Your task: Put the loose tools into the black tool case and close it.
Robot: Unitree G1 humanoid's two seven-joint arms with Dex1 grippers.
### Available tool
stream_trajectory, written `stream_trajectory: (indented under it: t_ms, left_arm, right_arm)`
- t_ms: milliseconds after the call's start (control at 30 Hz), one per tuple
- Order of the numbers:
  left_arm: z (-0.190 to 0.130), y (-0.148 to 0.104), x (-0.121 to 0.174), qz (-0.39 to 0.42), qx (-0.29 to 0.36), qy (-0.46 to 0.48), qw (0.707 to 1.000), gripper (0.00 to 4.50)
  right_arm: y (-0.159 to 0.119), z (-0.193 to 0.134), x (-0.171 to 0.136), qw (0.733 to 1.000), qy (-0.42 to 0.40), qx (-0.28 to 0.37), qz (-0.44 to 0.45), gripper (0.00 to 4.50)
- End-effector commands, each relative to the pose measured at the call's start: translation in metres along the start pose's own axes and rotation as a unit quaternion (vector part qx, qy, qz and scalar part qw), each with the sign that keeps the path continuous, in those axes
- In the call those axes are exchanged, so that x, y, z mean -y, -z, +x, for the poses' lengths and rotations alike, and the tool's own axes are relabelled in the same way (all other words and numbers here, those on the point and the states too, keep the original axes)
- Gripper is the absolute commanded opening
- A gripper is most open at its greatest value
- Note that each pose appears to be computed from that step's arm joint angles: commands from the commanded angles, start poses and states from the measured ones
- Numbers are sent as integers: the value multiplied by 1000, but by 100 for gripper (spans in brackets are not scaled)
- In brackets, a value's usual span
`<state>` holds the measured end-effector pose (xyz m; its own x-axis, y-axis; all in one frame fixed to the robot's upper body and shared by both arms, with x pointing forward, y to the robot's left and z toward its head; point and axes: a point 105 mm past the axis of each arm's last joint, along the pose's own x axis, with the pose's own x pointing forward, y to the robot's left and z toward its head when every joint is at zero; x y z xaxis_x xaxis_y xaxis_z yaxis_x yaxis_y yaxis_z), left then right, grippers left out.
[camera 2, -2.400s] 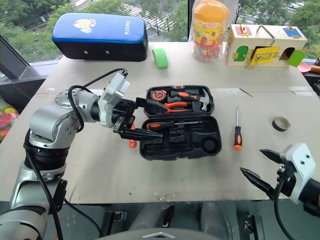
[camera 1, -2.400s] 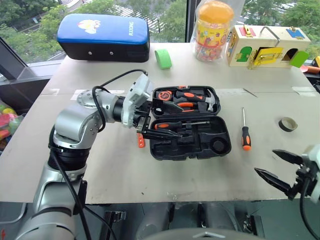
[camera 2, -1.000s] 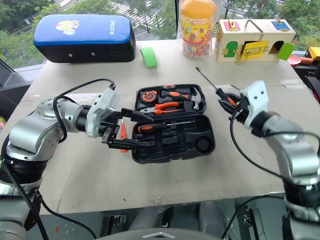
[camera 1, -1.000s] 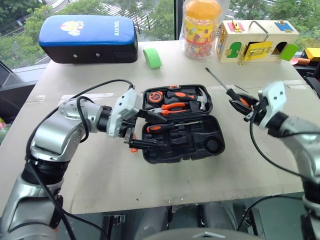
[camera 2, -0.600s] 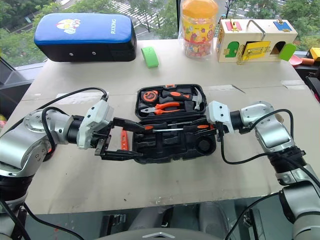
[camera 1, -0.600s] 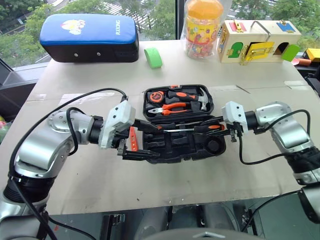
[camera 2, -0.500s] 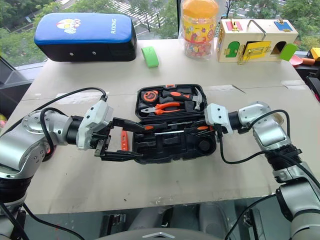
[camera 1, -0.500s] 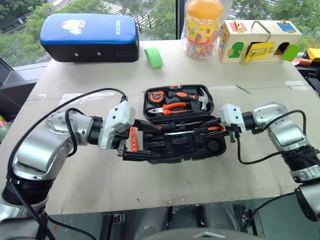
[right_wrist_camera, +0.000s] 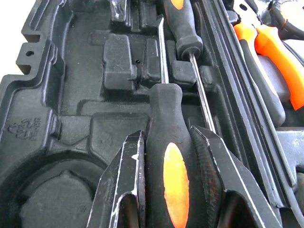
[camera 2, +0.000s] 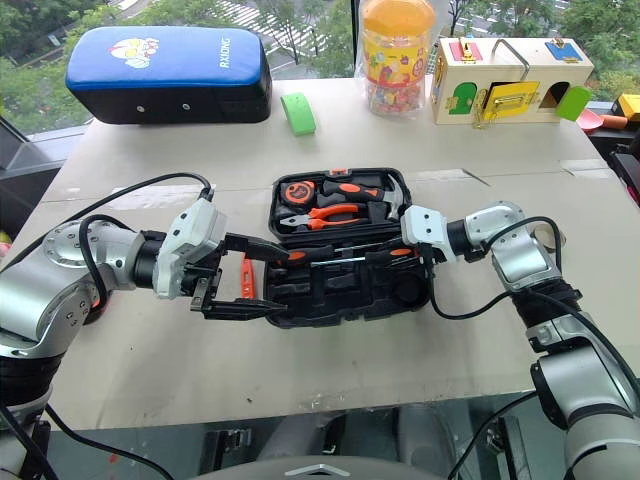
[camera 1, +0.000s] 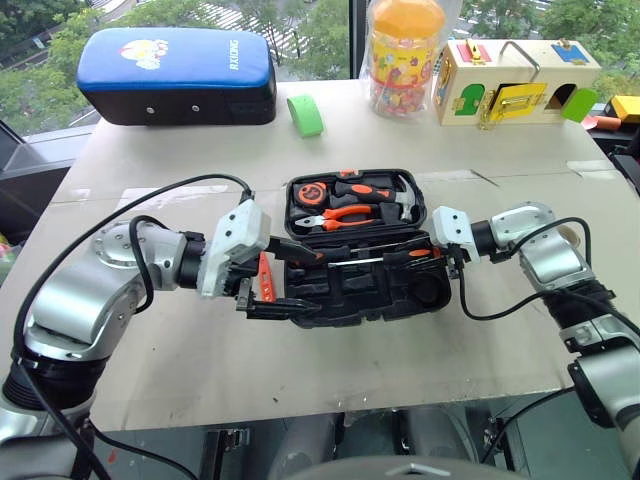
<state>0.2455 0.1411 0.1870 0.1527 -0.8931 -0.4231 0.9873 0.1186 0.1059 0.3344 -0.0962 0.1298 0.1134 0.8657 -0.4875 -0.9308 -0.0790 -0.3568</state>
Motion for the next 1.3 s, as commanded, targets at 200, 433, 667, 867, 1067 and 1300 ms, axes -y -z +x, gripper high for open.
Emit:
stream_trajectory:
  t_ms: [200,433,667,867,1067,1300]
  left_arm:
    - [-2,-8,0,27,4,-8,1000,450]
    - [-3,-7,-2,25,3,-12,1000,450]
    - [-1,-7,-4,25,6,-13,1000,450]
    - [-1,-7,-4,25,5,-13,1000,450]
    - [-1,-7,-6,23,5,-17,1000,450]
    - [-7,-2,-9,9,6,-43,999,450]
  right_arm:
    - [-12,-1,11,999,21,26,-4,328]
    - [-38,1,19,995,39,87,28,447]
    - [-36,18,13,994,40,92,39,164]
    - [-21,33,5,996,30,68,48,3]
    - [25,46,-16,999,-2,-34,25,3]
    - [-13,39,3,996,35,65,41,3]
